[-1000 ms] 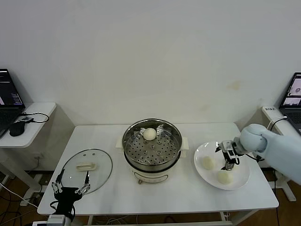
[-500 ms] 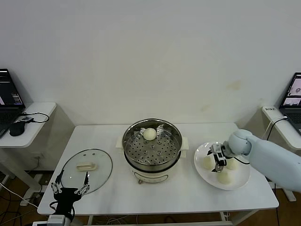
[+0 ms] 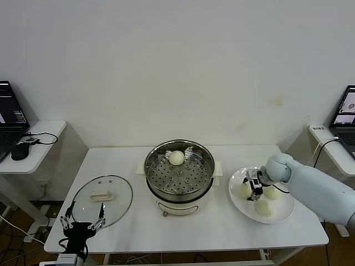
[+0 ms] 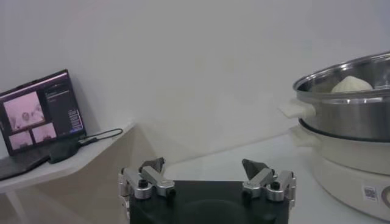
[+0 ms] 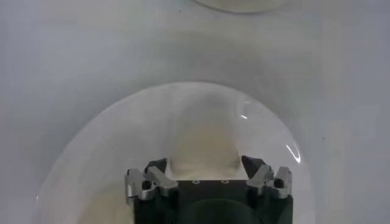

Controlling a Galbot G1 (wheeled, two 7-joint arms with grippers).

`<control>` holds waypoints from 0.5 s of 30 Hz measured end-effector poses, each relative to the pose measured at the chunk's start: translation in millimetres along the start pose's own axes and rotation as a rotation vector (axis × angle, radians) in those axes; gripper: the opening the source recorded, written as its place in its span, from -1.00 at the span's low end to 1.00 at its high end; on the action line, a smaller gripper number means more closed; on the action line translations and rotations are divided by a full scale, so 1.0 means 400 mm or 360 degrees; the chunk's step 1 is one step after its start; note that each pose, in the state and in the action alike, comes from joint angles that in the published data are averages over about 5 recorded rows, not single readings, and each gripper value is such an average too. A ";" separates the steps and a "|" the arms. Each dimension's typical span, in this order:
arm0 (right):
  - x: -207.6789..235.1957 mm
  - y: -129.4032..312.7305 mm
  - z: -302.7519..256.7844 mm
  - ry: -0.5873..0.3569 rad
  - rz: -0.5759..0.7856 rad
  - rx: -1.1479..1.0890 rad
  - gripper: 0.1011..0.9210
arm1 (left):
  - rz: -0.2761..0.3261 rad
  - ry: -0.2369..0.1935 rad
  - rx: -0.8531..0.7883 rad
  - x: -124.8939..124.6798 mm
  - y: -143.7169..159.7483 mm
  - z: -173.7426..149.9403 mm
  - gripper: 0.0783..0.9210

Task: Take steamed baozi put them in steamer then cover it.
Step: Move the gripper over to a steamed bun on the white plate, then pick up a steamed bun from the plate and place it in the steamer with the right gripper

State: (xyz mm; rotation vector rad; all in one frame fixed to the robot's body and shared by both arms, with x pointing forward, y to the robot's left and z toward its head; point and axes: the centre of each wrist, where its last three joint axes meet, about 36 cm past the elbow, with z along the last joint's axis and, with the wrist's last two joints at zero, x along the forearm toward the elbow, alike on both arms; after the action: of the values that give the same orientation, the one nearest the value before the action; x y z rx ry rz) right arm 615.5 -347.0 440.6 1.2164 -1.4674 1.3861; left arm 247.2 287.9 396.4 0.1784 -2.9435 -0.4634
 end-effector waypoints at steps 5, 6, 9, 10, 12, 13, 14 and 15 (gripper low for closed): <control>0.005 -0.002 0.003 0.0005 -0.0006 0.0004 0.21 | -0.0001 -0.0003 0.0001 0.002 0.000 -0.002 0.77; 0.007 -0.002 0.004 0.0007 -0.0009 0.0004 0.20 | -0.0001 -0.0003 0.0001 0.002 0.000 -0.003 0.77; 0.020 -0.004 0.008 0.0012 -0.0018 0.0002 0.18 | -0.0003 -0.0003 -0.0001 0.004 0.002 -0.004 0.77; 0.027 -0.005 0.010 0.0015 -0.0021 0.0001 0.17 | -0.0003 -0.0004 -0.0001 0.004 0.002 -0.004 0.77; 0.044 -0.009 0.010 0.0017 -0.0022 0.0000 0.16 | -0.0005 -0.0006 -0.0002 0.003 0.003 -0.005 0.77; 0.055 -0.012 0.009 0.0017 -0.0020 0.0000 0.16 | -0.0005 -0.0009 -0.0002 0.003 0.003 -0.006 0.77; 0.068 -0.016 0.008 0.0016 -0.0016 0.0000 0.16 | -0.0005 -0.0012 -0.0002 0.003 0.003 -0.007 0.77; 0.082 -0.020 0.007 0.0014 -0.0011 0.0000 0.16 | -0.0004 -0.0015 -0.0001 0.003 0.003 -0.009 0.77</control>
State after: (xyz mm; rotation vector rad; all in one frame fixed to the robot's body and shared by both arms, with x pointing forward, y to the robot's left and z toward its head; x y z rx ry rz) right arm 615.3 -353.6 473.8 1.2125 -1.4560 1.3854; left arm 246.7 287.9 400.4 0.1806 -2.9524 -0.4671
